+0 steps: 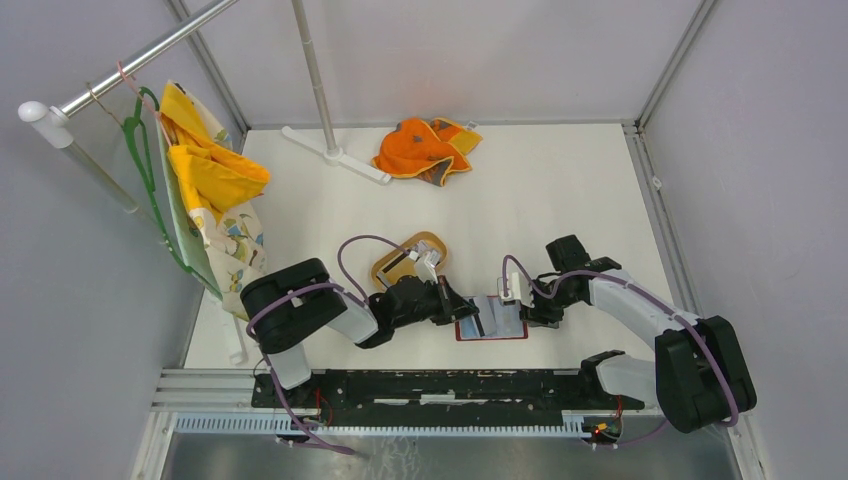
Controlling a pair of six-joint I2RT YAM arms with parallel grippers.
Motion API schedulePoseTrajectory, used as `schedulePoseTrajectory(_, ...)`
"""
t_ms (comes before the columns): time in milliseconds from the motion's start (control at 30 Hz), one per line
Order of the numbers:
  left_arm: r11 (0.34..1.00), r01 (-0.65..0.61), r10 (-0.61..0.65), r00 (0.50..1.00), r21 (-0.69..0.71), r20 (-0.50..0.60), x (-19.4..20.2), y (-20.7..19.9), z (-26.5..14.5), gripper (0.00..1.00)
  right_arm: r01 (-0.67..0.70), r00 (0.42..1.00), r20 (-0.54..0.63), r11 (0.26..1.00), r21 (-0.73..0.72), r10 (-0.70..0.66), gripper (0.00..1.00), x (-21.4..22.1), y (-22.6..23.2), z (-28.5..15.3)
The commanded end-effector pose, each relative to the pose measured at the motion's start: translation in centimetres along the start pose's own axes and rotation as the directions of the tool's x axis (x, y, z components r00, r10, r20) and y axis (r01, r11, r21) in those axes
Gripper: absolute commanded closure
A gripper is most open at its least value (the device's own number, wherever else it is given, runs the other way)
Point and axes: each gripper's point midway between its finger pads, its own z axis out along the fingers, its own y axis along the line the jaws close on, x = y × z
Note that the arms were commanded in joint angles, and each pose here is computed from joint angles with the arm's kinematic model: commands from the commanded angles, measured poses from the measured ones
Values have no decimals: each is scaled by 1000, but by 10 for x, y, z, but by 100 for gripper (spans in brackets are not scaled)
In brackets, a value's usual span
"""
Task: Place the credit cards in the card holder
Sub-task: Insert the credit card into the card holder.
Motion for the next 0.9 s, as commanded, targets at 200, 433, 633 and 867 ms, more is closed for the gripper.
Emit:
schedulePoseTrajectory(200, 998, 56, -56, 998, 43, 10, -6, -14, 6, 98, 8, 1000, 7, 999, 31, -8, 47, -7, -12, -5)
schedulePoseTrajectory(433, 998, 66, -66, 998, 18, 5, -3, -7, 7, 98, 4, 1000, 8, 1000, 30, -4, 47, -7, -11, -5)
schedulePoseTrajectory(633, 998, 60, -60, 998, 5, -5, -1, -4, 10, 98, 3, 1000, 12, 1000, 25, -4, 48, -8, -11, -4)
schedulePoseTrajectory(867, 998, 61, -61, 998, 3, -15, 1, -4, 15, 98, 4, 1000, 10, 1000, 14, -4, 48, -8, -8, -2)
